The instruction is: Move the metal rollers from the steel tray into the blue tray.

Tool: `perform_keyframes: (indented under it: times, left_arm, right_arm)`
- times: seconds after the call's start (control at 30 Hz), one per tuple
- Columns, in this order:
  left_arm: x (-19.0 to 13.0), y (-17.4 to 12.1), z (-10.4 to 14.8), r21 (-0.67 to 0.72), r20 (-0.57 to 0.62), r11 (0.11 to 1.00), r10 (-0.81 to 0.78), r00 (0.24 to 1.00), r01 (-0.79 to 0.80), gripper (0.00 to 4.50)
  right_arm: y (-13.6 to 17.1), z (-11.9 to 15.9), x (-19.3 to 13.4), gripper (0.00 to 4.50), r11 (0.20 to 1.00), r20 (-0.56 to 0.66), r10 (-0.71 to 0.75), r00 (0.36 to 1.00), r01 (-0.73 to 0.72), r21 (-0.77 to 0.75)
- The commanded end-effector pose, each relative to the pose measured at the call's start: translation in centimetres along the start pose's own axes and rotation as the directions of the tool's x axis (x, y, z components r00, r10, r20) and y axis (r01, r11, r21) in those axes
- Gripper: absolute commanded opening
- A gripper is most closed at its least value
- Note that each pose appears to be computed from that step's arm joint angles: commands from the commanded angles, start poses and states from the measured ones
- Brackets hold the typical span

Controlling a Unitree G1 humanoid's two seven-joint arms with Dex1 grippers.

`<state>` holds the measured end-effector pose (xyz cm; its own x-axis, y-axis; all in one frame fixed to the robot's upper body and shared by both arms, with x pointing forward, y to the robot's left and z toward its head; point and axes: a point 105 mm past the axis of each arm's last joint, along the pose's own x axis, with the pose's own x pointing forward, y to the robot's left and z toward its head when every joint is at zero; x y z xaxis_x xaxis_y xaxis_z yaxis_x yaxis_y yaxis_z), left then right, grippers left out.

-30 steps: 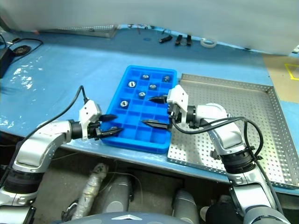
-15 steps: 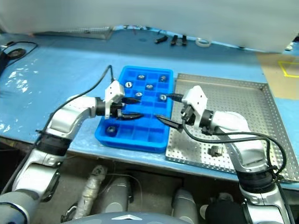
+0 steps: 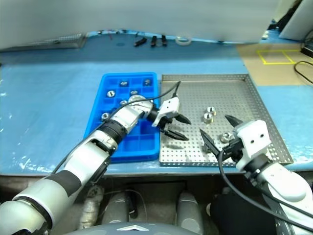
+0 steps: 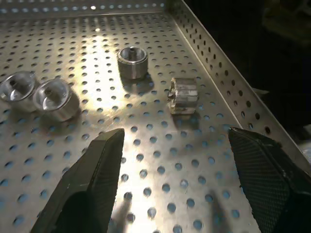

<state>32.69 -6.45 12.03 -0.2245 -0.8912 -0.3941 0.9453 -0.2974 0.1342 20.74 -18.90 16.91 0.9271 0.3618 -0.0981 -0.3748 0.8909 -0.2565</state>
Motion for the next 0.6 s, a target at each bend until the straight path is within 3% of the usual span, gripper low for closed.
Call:
perform_keyframes:
  times: [0.03,0.37,0.6]
  left_arm:
    - [1.1,-0.2,0.5,0.062,-0.031,0.997,-0.047,0.998,0.049,3.57]
    - [3.6,-0.3,-0.7,0.096,-0.109,0.995,-0.016,0.994,0.026,3.57]
    - [4.6,0.6,-1.7,0.081,-0.163,0.992,0.106,0.981,-0.093,3.57]
  right_arm:
    - [0.3,0.7,-1.6,4.50,0.998,0.052,-0.060,0.997,0.061,0.000]
    - [2.8,-2.4,-5.0,4.50,0.986,-0.066,-0.125,0.990,0.131,0.107]
    - [3.1,-2.1,-4.8,4.50,0.987,-0.059,-0.124,0.991,0.129,0.099]
